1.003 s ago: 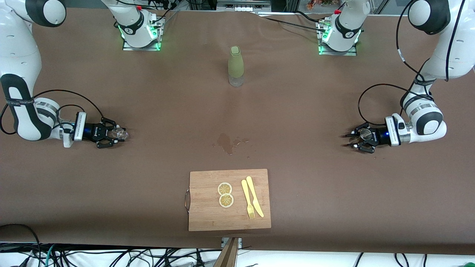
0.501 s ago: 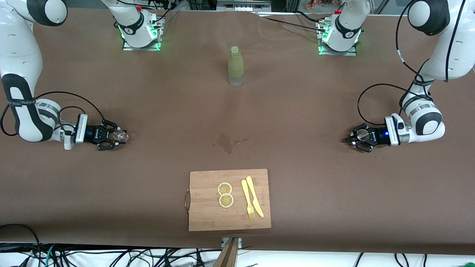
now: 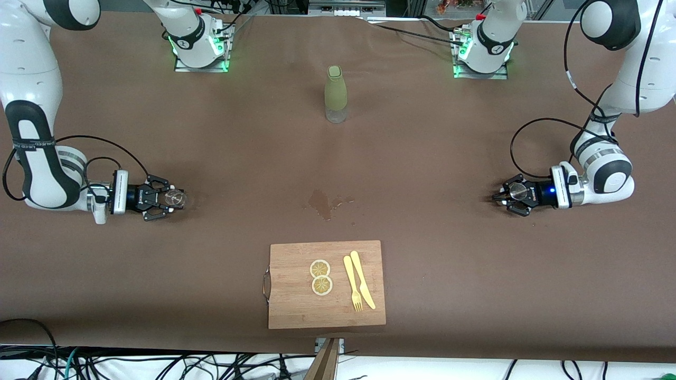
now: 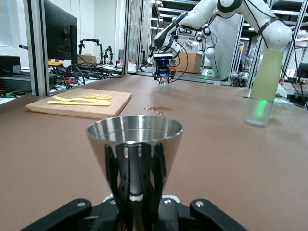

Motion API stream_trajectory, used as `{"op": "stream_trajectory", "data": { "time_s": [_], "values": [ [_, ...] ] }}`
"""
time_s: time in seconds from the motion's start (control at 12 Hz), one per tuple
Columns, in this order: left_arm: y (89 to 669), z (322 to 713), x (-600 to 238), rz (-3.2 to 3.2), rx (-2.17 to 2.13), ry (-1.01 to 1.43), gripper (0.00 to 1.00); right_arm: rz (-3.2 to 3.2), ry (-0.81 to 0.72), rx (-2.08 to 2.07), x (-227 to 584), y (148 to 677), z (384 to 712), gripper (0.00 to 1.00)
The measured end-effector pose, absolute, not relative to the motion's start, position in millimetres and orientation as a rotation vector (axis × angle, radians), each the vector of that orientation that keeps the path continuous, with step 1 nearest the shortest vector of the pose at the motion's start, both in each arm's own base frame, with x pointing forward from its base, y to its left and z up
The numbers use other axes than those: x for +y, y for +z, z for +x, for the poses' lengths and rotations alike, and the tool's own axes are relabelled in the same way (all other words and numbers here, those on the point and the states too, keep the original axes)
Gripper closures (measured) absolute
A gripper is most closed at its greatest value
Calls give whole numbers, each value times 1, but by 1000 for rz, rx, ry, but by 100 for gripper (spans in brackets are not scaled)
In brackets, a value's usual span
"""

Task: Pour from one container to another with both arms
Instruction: 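Close the left gripper on the jigger while the right gripper grasps the glass, then lift the jigger and glass, bringing both grippers together mid-table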

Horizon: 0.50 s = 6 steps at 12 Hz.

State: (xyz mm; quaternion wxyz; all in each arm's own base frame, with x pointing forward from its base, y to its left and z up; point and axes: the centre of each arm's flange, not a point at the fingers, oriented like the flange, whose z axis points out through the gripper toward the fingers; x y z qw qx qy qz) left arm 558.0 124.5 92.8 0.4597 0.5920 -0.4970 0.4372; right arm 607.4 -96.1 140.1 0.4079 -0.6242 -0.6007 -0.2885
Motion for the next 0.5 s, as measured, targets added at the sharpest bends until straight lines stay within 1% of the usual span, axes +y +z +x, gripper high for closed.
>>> {"op": "stream_trajectory", "data": {
  "time_s": [0.17,0.5],
  "values": [
    [108,567,115,1450,-1217,1051,91,-1574,-689,-1517,-71,167,619,50],
    [139,590,70,1430,-1194,1038,91,-1545,-636,-1530,-9,194,639,50]
  ]
}}
